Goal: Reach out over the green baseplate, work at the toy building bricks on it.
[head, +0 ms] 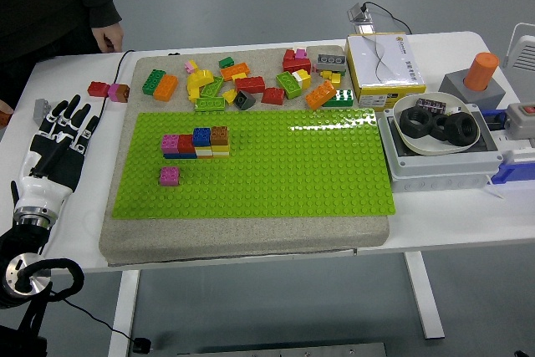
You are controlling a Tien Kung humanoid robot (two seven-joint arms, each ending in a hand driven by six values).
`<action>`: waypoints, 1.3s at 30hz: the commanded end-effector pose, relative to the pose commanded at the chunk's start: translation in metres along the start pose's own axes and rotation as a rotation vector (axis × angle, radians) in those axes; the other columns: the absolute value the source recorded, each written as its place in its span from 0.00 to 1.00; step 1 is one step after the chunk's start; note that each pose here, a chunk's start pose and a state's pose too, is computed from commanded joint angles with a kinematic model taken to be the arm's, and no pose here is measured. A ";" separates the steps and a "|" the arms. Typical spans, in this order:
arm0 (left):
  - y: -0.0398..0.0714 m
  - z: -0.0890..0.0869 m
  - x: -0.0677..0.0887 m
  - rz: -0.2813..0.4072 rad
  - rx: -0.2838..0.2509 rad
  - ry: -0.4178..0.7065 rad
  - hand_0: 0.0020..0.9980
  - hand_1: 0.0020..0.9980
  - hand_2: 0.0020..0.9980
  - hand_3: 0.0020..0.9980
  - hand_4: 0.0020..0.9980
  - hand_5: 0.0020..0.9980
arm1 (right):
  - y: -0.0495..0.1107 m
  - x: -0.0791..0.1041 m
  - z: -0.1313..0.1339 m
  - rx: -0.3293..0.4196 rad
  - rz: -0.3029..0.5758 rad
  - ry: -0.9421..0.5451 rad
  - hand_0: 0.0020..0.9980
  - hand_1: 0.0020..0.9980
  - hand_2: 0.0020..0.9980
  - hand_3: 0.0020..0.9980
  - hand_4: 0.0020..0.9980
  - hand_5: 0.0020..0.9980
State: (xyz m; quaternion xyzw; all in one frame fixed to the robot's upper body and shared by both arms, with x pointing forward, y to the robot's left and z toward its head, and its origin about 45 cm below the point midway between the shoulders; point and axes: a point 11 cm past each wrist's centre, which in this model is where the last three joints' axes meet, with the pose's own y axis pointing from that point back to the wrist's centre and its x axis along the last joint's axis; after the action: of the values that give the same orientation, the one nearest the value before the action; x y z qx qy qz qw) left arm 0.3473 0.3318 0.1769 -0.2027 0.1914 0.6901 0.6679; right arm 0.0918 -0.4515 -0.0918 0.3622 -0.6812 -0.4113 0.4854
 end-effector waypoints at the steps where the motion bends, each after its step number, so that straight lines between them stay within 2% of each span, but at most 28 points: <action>1: -0.001 0.002 -0.003 0.000 0.000 -0.039 0.97 0.93 0.90 0.56 0.73 0.00 | 0.000 0.000 0.000 0.000 0.000 0.000 0.58 0.56 0.62 0.65 0.64 0.75; 6: -0.002 0.005 -0.023 -0.017 0.059 -0.259 0.97 0.93 0.90 0.56 0.73 0.00 | 0.000 0.002 0.000 -0.001 0.002 -0.002 0.58 0.56 0.62 0.65 0.64 0.75; 7: -0.002 0.004 -0.027 -0.026 0.075 -0.300 1.00 0.97 0.96 0.71 0.97 0.00 | 0.000 0.002 0.000 -0.001 0.003 -0.002 0.58 0.56 0.62 0.65 0.64 0.75; 12: 0.003 -0.013 -0.053 -0.126 0.186 -0.523 1.00 0.97 0.96 0.71 0.97 0.00 | 0.000 0.003 -0.002 0.003 0.005 -0.004 0.58 0.56 0.62 0.65 0.64 0.75; 13: 0.004 -0.016 -0.057 -0.152 0.208 -0.567 1.00 0.98 0.99 0.73 0.97 0.00 | 0.000 0.003 -0.002 0.004 0.005 -0.004 0.58 0.56 0.62 0.65 0.63 0.75; 16: 0.007 -0.025 -0.063 -0.210 0.270 -0.714 1.00 0.98 0.99 0.73 0.97 0.00 | 0.000 0.004 -0.003 0.006 0.006 -0.006 0.58 0.56 0.62 0.65 0.63 0.75; 18: 0.007 -0.028 -0.063 -0.232 0.291 -0.815 1.00 0.98 0.99 0.73 0.97 0.00 | 0.000 0.005 -0.003 0.007 0.008 -0.007 0.58 0.56 0.62 0.65 0.63 0.75; 19: 0.006 -0.028 -0.062 -0.238 0.296 -0.869 1.00 0.99 0.99 0.73 0.93 0.00 | 0.000 0.005 -0.004 0.008 0.009 -0.008 0.58 0.56 0.62 0.65 0.63 0.75; 22: 0.005 -0.025 -0.058 -0.240 0.289 -1.004 1.00 0.99 0.99 0.73 0.93 0.00 | 0.000 0.007 -0.005 0.010 0.011 -0.009 0.58 0.56 0.62 0.65 0.63 0.75; 30: 0.000 -0.016 -0.041 -0.214 0.226 -1.354 1.00 0.99 0.98 0.70 0.92 0.00 | 0.000 0.008 -0.007 0.012 0.014 -0.013 0.58 0.56 0.62 0.65 0.63 0.75; 31: 0.000 -0.017 -0.039 -0.218 0.224 -1.398 1.00 0.99 0.98 0.61 0.84 0.00 | 0.000 0.009 -0.007 0.012 0.015 -0.014 0.58 0.56 0.62 0.65 0.63 0.75; 36: -0.003 -0.025 -0.035 -0.253 0.208 -1.616 1.00 0.99 0.98 0.61 0.84 0.00 | 0.000 0.009 -0.008 0.014 0.016 -0.014 0.58 0.56 0.62 0.65 0.63 0.75; 37: -0.004 -0.027 -0.034 -0.260 0.202 -1.655 1.00 0.98 0.97 0.59 0.80 0.00 | 0.000 0.010 -0.009 0.015 0.017 -0.014 0.58 0.56 0.62 0.65 0.63 0.75; 39: -0.005 -0.030 -0.032 -0.268 0.195 -1.714 1.00 0.98 0.97 0.59 0.80 0.00 | 0.000 0.010 -0.009 0.016 0.017 -0.014 0.58 0.56 0.62 0.65 0.63 0.75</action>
State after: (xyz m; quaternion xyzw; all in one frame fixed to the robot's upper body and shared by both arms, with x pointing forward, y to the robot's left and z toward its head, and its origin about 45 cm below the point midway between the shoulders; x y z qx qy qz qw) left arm 0.3536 0.2894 0.1686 0.4234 -0.3441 0.5010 0.6718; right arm 0.0982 -0.4620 -0.0861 0.3576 -0.6909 -0.4041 0.4812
